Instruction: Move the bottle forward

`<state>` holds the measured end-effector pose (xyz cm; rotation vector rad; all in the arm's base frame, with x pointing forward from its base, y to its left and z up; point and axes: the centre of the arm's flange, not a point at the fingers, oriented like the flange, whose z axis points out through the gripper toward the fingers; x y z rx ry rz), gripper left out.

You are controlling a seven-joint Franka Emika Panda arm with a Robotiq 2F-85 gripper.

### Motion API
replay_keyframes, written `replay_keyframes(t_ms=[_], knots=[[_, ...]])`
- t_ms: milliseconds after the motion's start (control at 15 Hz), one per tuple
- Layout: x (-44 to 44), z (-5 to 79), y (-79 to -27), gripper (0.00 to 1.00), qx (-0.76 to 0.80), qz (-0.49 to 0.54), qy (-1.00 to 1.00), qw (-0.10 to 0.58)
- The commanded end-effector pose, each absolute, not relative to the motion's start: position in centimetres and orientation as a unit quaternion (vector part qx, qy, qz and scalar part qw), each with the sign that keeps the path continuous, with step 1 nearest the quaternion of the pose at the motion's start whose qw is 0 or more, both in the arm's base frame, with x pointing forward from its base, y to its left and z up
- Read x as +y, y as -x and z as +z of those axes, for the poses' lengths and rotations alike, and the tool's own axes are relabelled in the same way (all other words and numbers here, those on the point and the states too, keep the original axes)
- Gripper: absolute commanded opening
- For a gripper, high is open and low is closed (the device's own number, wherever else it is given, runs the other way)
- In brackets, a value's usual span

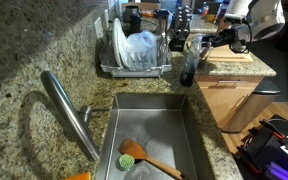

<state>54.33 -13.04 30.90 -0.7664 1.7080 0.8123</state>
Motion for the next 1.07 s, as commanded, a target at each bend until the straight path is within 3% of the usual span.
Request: replay_keyframes(t_ms=[0,267,1000], knots=[[-13.7,30.7,-54.5,1.00,0.695,0.370,0.337,0.516],[-14.7,30.2,-54.0,1.00,0.699,0.367,0.370,0.489],[-11.2,32.2,-53.7,1.00,0.658,0.416,0.372,0.505]])
